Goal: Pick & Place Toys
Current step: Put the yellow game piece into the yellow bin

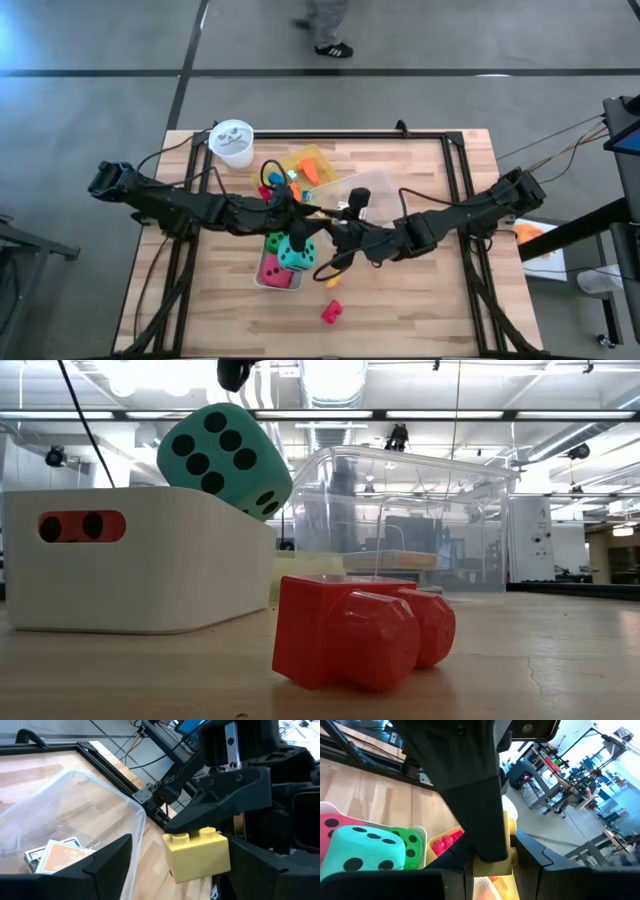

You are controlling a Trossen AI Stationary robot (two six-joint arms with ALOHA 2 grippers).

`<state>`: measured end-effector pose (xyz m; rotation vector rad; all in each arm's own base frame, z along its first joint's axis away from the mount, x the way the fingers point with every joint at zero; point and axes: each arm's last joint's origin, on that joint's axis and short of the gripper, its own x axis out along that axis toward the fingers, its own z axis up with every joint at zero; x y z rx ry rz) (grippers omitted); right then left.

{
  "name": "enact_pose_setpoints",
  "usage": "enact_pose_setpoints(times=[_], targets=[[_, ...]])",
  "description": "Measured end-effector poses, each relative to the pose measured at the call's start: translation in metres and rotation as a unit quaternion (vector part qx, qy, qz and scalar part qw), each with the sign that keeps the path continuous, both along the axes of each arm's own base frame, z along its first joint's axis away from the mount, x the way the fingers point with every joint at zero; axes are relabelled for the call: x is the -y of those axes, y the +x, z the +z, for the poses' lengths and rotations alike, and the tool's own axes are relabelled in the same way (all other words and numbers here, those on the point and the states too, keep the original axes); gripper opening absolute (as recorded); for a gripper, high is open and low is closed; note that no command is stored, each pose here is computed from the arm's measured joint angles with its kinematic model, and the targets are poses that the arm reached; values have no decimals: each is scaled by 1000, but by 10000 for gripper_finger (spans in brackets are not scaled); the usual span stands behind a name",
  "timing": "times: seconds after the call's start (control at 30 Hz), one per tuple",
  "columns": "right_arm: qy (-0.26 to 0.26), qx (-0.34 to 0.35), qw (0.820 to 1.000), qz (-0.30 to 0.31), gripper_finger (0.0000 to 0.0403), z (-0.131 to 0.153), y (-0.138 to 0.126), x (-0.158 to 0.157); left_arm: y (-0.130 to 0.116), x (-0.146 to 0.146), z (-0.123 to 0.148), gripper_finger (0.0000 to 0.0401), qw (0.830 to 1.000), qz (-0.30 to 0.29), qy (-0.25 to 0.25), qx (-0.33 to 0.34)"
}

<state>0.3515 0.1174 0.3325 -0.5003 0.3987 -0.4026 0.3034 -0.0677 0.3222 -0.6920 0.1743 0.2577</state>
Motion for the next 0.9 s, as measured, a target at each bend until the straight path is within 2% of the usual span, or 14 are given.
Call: enact_pose_setpoints(times=[0.13, 0.37, 0.47, 0.7, 0.9], targets=[[1, -1, 1000, 2, 85, 0, 1, 1, 0, 0, 0, 246, 1000, -2, 3, -1], [0, -2, 1000, -3, 85, -1, 1, 2, 1, -2, 1, 130, 1000, -6, -3, 3], [-1, -3, 1000, -4, 91, -1, 0, 2, 1, -2, 1, 126, 1000, -10, -5, 3], [20, 9, 1000, 2, 226, 0, 1, 0, 1, -1, 1, 126, 999, -39, 7, -2], [19, 6, 1000, -1, 296, -1, 0, 0, -4, -2, 6, 126, 999, -46, 26, -1]])
